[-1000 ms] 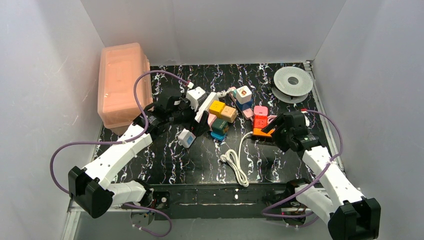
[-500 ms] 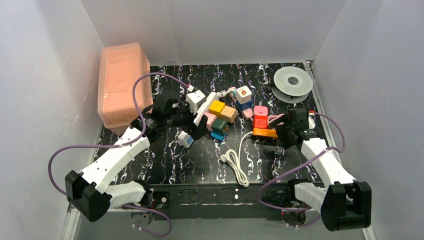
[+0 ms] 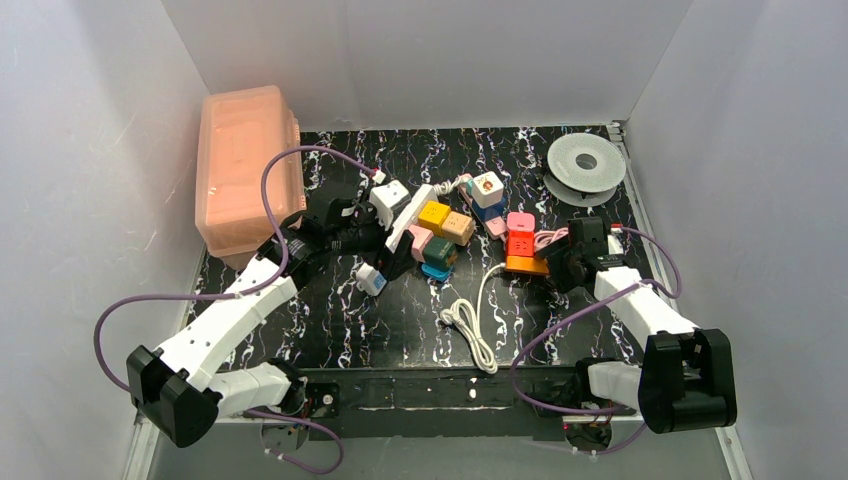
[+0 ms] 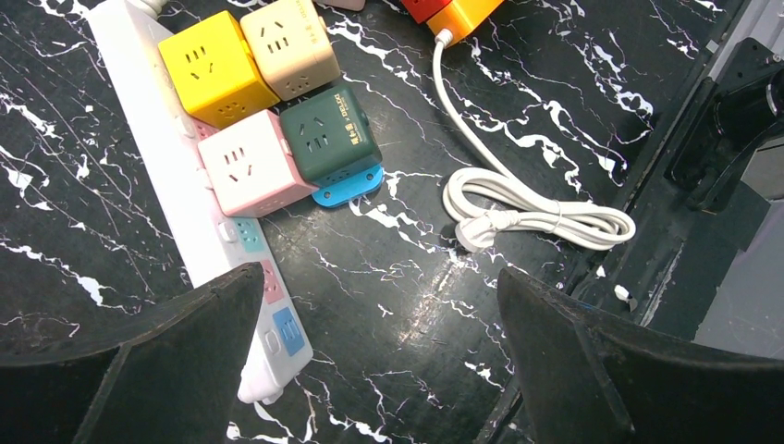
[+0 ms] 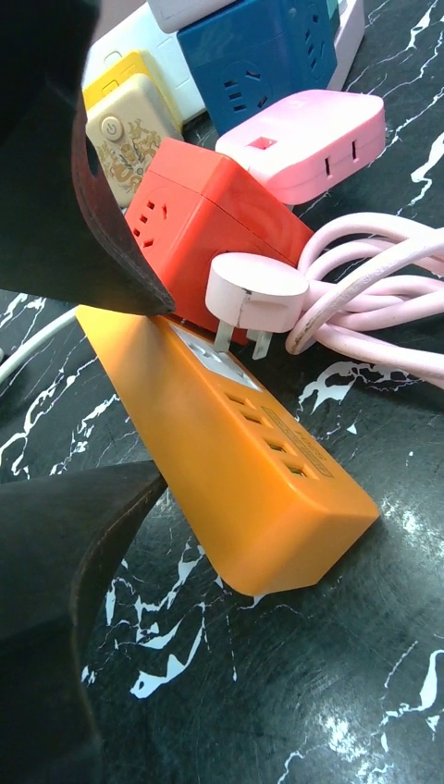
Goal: Pull the plug off the socket
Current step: Remove the plug from the socket.
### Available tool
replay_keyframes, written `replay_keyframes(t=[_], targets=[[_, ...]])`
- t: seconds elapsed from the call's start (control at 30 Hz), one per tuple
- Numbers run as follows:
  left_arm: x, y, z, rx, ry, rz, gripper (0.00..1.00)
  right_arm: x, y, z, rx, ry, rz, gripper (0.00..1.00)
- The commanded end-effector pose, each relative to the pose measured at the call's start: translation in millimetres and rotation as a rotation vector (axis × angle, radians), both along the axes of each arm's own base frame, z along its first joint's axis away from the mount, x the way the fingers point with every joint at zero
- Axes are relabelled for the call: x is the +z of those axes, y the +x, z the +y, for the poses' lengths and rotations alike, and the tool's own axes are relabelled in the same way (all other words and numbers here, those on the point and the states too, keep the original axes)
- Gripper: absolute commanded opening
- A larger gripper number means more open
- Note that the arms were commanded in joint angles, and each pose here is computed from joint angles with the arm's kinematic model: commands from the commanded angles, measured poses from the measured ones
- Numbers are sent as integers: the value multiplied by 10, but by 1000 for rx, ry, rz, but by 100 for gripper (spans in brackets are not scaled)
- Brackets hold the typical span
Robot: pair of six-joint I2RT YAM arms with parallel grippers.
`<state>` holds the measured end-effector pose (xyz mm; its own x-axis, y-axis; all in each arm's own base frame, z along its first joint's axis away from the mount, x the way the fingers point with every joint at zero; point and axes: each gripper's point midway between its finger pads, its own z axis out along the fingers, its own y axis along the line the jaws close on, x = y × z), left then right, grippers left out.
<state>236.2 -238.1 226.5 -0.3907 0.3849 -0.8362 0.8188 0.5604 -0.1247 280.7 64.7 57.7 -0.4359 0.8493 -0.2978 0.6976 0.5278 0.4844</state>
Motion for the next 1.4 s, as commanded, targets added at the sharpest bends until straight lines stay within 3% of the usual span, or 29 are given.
replay_keyframes(t=[0.0, 0.23, 0.53, 0.6, 0.73, 0.8, 1.1, 1.37], targets=[[39, -100, 36, -15, -9, -8, 98, -154, -36, -144, -59, -54, 25, 64], [24, -118, 68, -13, 2, -13, 98, -215, -113, -198, -73, -67, 49, 61], [59, -99, 66, -16, 5, -24, 98, -368, -169, -131, -49, -43, 113, 36], [53, -105, 70, -17, 8, -23, 98, -356, -191, -139, -43, -48, 109, 40], [44, -112, 71, -17, 7, -19, 98, -297, -225, -198, -46, -78, 99, 67], [33, -118, 72, -17, 7, -16, 98, -276, -222, -229, -49, -95, 93, 72], [37, -126, 97, -13, 11, -25, 98, -307, -72, -258, -48, -117, 137, 58], [-3, -161, 123, -22, 22, -25, 98, 232, 23, -375, -35, -146, -36, 66]])
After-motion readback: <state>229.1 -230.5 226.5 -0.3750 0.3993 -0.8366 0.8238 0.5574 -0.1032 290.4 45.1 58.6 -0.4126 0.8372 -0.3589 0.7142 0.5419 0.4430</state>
